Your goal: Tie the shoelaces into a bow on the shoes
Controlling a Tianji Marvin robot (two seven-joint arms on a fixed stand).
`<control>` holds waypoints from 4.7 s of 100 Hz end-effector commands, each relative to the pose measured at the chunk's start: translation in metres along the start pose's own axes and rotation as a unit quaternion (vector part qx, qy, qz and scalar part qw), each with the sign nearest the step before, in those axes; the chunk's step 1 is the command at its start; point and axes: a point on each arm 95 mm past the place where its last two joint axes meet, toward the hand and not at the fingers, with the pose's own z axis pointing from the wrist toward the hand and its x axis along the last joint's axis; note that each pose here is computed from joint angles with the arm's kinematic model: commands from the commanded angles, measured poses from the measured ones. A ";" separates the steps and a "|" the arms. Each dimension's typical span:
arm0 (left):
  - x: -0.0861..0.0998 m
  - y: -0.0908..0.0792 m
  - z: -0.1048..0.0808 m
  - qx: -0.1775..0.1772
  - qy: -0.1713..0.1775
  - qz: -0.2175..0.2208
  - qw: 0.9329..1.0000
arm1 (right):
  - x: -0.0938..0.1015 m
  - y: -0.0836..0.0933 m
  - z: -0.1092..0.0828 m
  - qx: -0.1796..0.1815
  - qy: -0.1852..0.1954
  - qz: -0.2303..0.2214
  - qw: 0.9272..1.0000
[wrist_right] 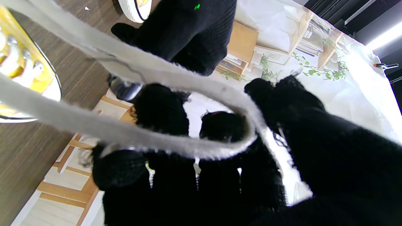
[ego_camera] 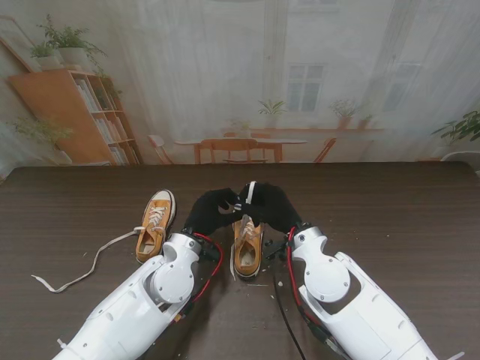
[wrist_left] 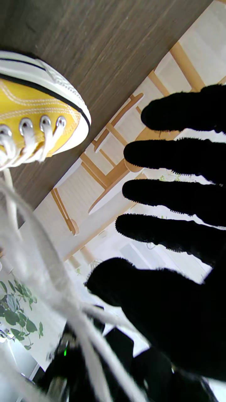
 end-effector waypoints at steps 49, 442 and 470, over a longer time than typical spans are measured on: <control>-0.006 -0.002 -0.021 -0.035 0.027 0.029 0.999 | -0.002 0.000 -0.002 0.008 -0.004 -0.005 1.000; 0.024 -0.001 -0.051 -0.157 -0.034 -0.292 0.943 | -0.001 0.002 -0.004 0.014 -0.011 -0.001 1.000; 0.025 -0.003 -0.058 -0.170 -0.050 -0.295 0.939 | -0.001 -0.001 -0.005 0.017 -0.011 -0.002 1.000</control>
